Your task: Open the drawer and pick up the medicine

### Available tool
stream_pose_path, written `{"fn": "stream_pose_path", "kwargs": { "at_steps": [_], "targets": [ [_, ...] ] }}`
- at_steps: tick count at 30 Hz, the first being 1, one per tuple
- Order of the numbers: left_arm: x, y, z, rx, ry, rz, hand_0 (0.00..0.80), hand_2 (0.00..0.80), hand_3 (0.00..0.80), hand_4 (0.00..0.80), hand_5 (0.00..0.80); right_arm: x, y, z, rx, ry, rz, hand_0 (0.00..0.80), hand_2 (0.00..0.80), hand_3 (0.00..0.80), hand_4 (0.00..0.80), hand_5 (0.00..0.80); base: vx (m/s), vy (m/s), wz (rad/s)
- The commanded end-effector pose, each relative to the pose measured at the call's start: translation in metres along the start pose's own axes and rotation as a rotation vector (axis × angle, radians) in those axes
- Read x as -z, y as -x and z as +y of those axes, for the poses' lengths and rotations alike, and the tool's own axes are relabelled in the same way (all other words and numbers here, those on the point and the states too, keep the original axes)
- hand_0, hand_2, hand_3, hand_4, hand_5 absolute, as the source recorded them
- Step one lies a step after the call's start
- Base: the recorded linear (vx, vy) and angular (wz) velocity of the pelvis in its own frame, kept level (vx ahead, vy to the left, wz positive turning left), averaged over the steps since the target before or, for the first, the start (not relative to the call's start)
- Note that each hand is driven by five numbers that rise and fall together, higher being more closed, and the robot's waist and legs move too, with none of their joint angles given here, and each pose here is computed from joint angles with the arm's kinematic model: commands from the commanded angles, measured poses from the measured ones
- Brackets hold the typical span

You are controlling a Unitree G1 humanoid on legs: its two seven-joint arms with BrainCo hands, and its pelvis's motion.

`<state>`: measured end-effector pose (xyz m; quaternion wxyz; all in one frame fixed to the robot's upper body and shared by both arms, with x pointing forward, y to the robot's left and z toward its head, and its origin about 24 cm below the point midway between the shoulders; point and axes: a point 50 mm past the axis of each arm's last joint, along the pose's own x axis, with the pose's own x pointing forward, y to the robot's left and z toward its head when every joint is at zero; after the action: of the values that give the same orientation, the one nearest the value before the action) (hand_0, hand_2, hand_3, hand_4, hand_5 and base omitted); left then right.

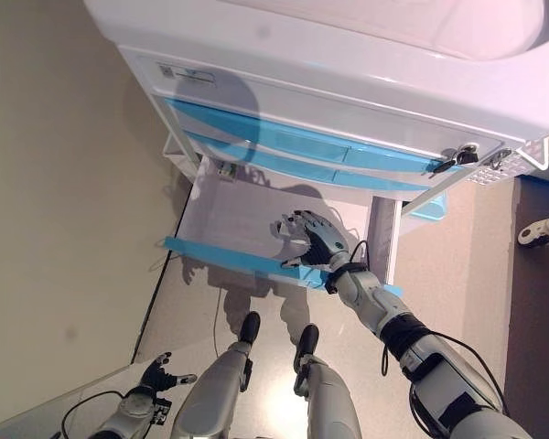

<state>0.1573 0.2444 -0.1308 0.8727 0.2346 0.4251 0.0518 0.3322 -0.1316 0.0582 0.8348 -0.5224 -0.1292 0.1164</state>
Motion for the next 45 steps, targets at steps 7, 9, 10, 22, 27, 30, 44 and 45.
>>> {"fn": "stream_pose_path", "kwargs": {
  "at_steps": [7,9,10,22,27,30,44,45],
  "targets": [
    [0.014,0.002,-0.001,-0.004,0.018,0.071,0.0,0.0,0.0,0.0,0.0,-0.013,0.002,0.013,-0.053,-0.605,0.083,0.0,0.0,0.0,0.0,0.0,0.0,0.0,0.0],
    [0.013,0.002,0.0,-0.006,0.02,0.071,0.0,0.0,0.0,0.0,0.0,-0.015,0.005,0.01,-0.053,-0.699,0.064,0.0,0.0,0.0,0.0,0.0,0.0,0.0,0.0],
    [0.013,0.001,0.001,-0.009,0.023,0.072,0.0,0.0,0.0,0.0,0.0,-0.017,0.006,0.008,-0.058,-0.729,0.049,0.0,0.0,0.0,0.0,0.0,0.0,0.0,0.0],
    [0.02,0.003,0.009,-0.032,0.052,0.093,0.0,0.0,0.0,0.0,0.0,-0.006,0.015,-0.06,0.149,-0.848,-0.074,0.0,0.0,0.0,0.0,0.0,0.007,-0.001,-0.03],
    [0.018,0.003,0.008,-0.032,0.058,0.085,0.0,0.0,0.0,0.0,0.0,-0.005,0.014,-0.075,0.225,-0.763,-0.091,0.0,0.0,0.0,0.0,0.0,0.011,-0.001,-0.03],
    [0.017,0.003,0.007,-0.033,0.057,0.078,0.0,0.0,0.0,0.0,0.0,-0.005,0.012,-0.085,0.29,-0.698,-0.093,0.0,0.0,0.0,0.0,0.0,0.0,0.0,0.0],
    [0.011,0.002,0.005,-0.015,0.026,0.047,0.0,0.0,0.0,0.0,0.0,0.014,-0.041,-0.074,0.197,-0.366,0.146,0.0,0.0,0.0,0.0,0.0,-0.003,0.0,-0.01],
    [0.009,0.001,0.005,-0.016,0.025,0.042,0.0,0.0,0.0,0.0,0.0,0.015,-0.044,-0.071,0.174,-0.334,0.162,0.0,0.0,0.0,0.0,0.0,-0.013,-0.006,0.05]
  ]
}}
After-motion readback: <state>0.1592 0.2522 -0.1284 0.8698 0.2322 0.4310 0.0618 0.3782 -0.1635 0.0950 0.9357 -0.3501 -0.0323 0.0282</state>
